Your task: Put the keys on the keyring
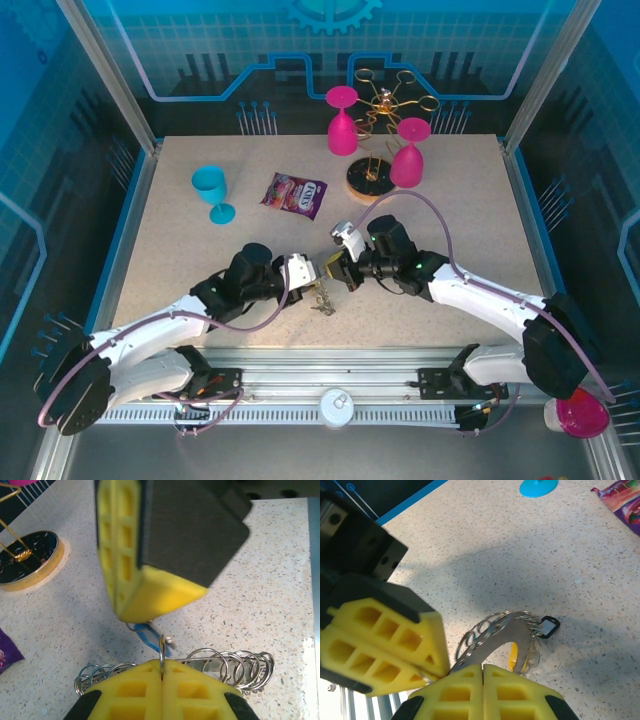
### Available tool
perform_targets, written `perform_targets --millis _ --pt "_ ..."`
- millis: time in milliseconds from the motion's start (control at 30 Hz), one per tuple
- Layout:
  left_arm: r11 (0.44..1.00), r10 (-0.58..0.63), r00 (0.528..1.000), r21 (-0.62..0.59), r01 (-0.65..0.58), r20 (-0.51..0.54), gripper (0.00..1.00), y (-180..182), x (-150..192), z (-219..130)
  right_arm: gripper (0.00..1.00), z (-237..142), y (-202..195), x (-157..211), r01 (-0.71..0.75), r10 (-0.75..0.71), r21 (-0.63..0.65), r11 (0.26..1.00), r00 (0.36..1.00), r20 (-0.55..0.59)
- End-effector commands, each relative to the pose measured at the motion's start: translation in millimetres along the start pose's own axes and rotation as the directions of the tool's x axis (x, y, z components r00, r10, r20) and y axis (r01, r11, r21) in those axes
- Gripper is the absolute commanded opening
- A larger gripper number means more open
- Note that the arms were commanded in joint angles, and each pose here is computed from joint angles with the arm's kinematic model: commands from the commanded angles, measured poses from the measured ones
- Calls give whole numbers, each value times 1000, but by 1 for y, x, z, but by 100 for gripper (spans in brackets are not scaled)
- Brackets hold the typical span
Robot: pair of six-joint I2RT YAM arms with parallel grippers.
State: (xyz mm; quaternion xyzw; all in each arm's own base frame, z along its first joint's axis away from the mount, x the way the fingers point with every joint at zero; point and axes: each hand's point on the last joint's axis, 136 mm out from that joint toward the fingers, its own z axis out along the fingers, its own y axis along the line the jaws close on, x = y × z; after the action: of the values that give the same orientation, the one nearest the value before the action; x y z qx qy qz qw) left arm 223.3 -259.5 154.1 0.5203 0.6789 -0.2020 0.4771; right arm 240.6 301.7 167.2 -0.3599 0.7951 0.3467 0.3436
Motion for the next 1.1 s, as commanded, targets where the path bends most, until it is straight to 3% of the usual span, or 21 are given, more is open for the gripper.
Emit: perform_targets --millis 0,400,633,1067 --pt "997 73 994 -17 -72 84 0 0 -19 -6 0 -2 -3 -12 -17 17 3 1000 999 31" --pt "987 145 987 -84 -139 69 0 6 -18 -4 0 -23 31 -6 161 -150 -169 972 986 74" --pt "971 225 972 -104 -217 68 0 1 -20 -2 0 -18 37 -7 182 -172 -225 957 983 67" --pt "972 218 973 -105 -209 73 0 0 -19 -1 0 -20 25 1 163 -157 -169 972 986 47"
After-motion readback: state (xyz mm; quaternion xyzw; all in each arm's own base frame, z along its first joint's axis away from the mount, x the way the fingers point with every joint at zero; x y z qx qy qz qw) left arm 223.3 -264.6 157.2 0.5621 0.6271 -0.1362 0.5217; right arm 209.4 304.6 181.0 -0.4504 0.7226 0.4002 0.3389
